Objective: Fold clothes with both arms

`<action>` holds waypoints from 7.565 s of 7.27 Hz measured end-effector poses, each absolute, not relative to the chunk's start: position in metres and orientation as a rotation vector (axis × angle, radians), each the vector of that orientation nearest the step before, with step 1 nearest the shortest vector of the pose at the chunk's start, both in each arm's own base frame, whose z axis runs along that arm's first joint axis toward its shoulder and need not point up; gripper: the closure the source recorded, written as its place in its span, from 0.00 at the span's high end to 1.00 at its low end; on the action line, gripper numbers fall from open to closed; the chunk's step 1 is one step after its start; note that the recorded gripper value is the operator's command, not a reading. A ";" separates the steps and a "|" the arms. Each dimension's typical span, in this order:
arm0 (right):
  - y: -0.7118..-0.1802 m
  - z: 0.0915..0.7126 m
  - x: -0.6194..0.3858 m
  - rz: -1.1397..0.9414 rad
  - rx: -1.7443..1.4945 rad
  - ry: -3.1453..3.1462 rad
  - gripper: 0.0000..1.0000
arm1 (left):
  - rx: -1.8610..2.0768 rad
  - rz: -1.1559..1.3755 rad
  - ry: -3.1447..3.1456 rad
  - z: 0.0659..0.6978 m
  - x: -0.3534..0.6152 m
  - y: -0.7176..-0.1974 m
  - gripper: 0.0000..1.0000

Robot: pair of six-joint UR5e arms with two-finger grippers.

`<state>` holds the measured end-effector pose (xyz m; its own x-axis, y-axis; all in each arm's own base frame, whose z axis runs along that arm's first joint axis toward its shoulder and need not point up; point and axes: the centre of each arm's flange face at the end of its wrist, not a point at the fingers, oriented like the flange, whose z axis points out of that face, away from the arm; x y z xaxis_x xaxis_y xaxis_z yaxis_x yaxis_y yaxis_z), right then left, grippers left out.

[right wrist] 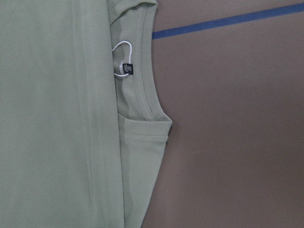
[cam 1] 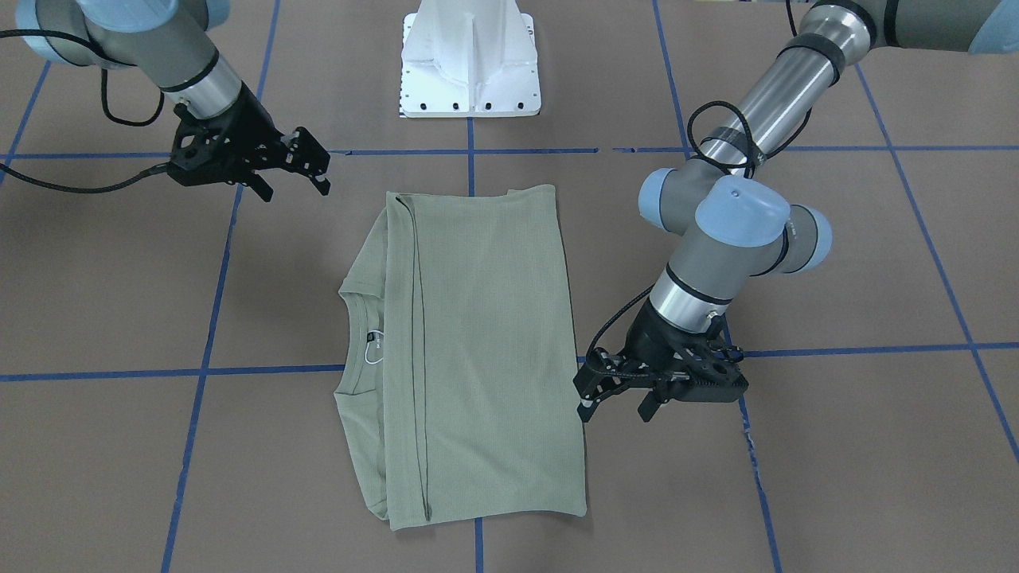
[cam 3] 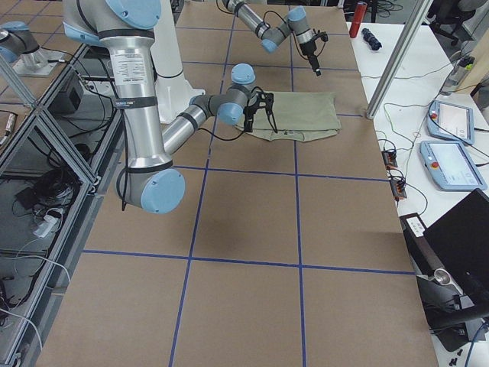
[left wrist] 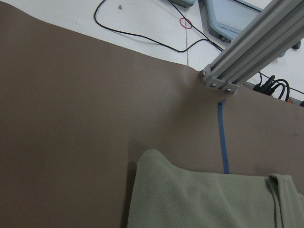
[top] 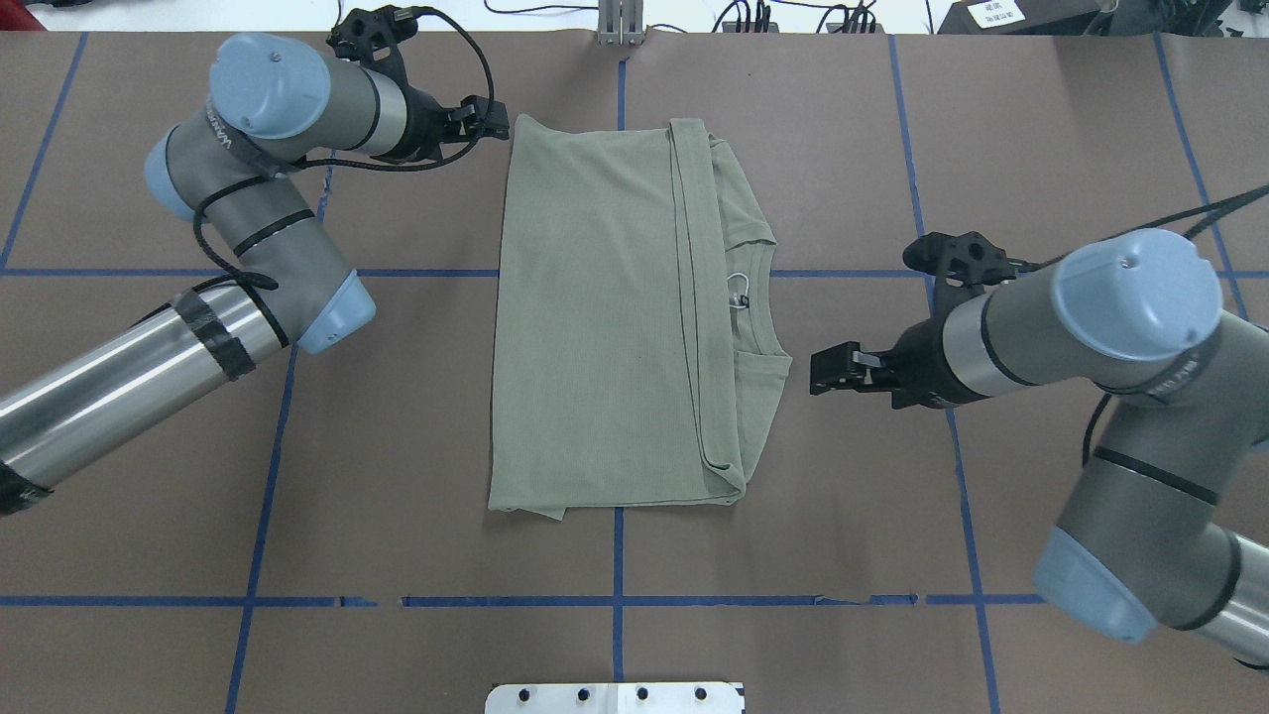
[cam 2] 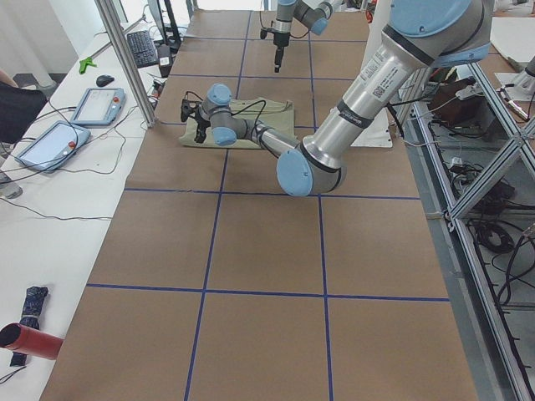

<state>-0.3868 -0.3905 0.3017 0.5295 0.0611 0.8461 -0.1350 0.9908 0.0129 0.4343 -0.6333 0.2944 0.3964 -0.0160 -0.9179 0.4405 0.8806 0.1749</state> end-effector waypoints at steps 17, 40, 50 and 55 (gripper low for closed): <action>-0.363 0.268 -0.573 -0.266 0.107 -0.585 1.00 | 0.404 -0.193 1.102 0.290 0.364 -0.547 1.00; -0.414 0.274 -0.568 -0.319 0.157 -0.742 0.20 | 0.413 -0.186 1.113 0.288 0.366 -0.547 1.00; -0.410 0.299 -0.535 -0.301 0.158 -0.730 0.00 | 0.421 -0.174 1.111 0.285 0.369 -0.549 1.00; -0.405 0.331 -0.500 -0.275 0.148 -0.707 1.00 | 0.419 -0.175 1.111 0.285 0.370 -0.549 1.00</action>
<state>-0.4998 -0.4045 0.3308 0.7260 -0.2985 0.6195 0.1991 0.9535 0.2261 0.3701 -0.5489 0.2849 0.4403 0.0701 -0.8951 0.3418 0.9088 0.2393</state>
